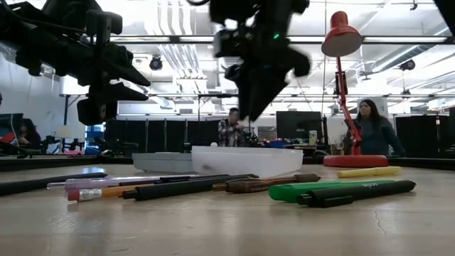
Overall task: Pick & place school supplies into a supply box
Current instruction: Put the yellow pen into the gray supply box
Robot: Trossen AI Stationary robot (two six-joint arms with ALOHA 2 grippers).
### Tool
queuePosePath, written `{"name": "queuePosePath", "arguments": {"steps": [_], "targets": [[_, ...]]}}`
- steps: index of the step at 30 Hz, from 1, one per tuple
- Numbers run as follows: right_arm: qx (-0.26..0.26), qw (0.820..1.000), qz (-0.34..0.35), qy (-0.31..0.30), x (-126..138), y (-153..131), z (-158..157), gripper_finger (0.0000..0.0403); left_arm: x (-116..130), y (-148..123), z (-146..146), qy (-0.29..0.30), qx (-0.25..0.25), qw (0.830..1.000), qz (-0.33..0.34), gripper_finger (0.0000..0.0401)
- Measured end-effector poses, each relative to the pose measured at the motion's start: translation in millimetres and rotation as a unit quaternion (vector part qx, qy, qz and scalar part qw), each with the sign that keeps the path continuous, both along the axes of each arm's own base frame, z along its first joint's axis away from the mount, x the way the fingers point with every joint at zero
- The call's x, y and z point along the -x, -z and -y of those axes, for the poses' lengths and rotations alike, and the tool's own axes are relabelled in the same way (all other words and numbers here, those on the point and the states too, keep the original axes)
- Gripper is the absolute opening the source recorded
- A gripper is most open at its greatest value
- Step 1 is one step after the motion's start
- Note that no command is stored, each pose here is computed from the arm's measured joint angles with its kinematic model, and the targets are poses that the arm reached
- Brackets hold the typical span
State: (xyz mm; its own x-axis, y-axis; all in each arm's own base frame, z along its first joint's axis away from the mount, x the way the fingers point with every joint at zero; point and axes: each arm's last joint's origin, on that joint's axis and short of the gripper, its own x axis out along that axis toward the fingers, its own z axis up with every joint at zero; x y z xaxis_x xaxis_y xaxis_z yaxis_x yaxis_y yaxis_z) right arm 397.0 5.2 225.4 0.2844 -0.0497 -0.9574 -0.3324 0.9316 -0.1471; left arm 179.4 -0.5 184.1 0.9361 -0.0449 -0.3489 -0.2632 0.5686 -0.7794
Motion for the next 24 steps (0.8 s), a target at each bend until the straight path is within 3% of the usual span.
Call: {"name": "queuePosePath", "arguments": {"steps": [7,15,24], "targets": [[-0.015,0.999,-0.023,0.040,62,-17,-8,0.0180,0,0,0,0.000,-0.001,1.000,0.000,0.0095],[-0.016,0.997,-0.062,0.041,122,23,-19,0.0180,0,0,0,0.000,-0.001,1.000,0.000,0.0095],[-0.015,0.990,-0.112,0.080,146,63,-16,0.0180,0,0,0,0.000,0.000,1.000,0.000,0.0095]]}}
